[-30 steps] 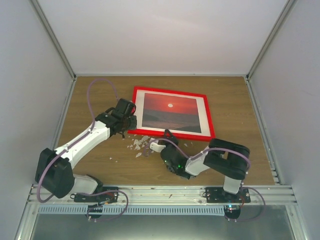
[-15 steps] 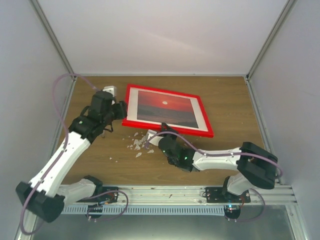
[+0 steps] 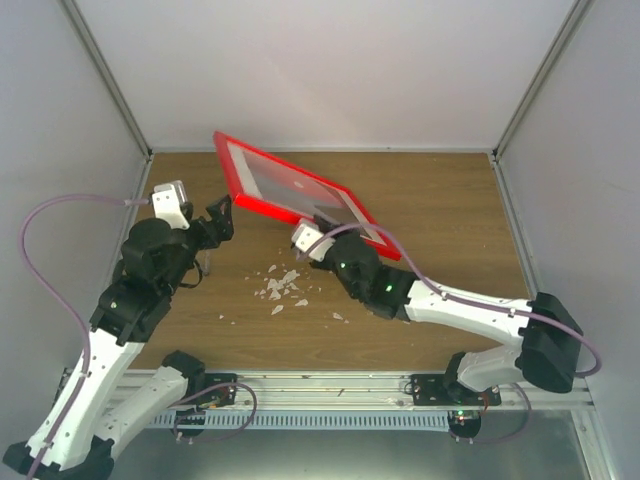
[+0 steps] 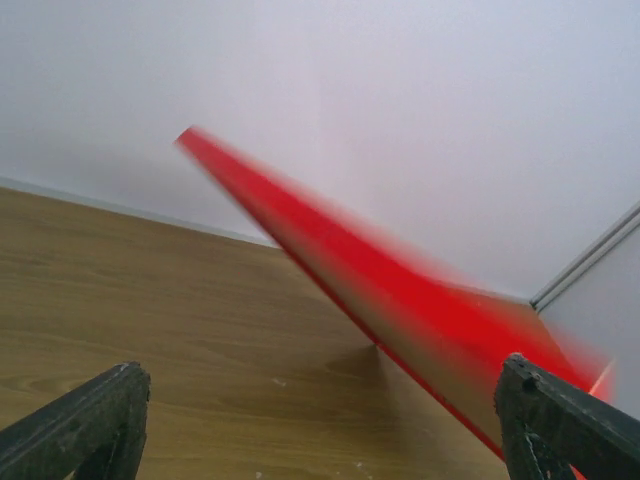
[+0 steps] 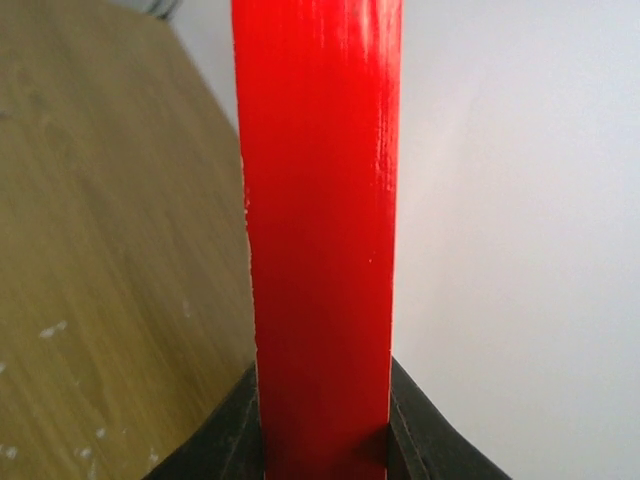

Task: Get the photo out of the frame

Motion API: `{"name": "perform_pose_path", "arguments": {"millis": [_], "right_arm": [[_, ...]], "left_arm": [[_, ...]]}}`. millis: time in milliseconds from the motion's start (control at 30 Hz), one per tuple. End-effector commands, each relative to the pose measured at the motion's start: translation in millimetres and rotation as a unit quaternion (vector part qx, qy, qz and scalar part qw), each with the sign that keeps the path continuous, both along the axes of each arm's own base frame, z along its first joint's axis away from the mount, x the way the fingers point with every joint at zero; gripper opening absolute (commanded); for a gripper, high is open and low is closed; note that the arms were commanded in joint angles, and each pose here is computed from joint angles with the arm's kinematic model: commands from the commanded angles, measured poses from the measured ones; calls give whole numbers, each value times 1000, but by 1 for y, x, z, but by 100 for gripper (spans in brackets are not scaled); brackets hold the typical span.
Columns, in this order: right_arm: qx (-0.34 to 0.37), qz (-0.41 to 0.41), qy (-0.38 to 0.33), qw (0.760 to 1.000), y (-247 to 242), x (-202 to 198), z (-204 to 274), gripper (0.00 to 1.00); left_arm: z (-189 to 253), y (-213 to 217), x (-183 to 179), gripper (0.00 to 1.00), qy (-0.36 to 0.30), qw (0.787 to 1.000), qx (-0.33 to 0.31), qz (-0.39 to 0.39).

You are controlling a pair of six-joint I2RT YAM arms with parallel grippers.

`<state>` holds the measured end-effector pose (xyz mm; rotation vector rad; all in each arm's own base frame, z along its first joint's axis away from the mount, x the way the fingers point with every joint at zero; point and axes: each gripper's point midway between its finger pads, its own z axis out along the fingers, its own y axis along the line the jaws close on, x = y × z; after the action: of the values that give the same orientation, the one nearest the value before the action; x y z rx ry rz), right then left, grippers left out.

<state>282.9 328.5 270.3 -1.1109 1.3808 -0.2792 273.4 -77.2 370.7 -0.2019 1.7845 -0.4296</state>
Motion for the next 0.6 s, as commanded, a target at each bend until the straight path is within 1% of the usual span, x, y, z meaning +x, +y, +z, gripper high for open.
{"name": "perform_pose_path", "arguments": {"millis": [0, 200, 300, 400, 567], "right_arm": [[290, -22, -47, 956, -36, 13, 142, 1], [361, -15, -30, 932, -53, 26, 165, 1], [410, -16, -14, 912, -71, 30, 172, 1], [470, -21, 7, 882, -95, 36, 174, 0], [561, -27, 62, 825, -133, 45, 157, 1]], "left_arm": [[-10, 9, -3, 94, 0, 1000, 0, 20], [6, 21, -18, 98, -36, 999, -14, 35], [13, 24, -24, 99, -52, 998, -18, 38], [10, 23, -25, 99, -51, 998, -20, 32], [-3, 14, -20, 99, -34, 999, -25, 15]]}}
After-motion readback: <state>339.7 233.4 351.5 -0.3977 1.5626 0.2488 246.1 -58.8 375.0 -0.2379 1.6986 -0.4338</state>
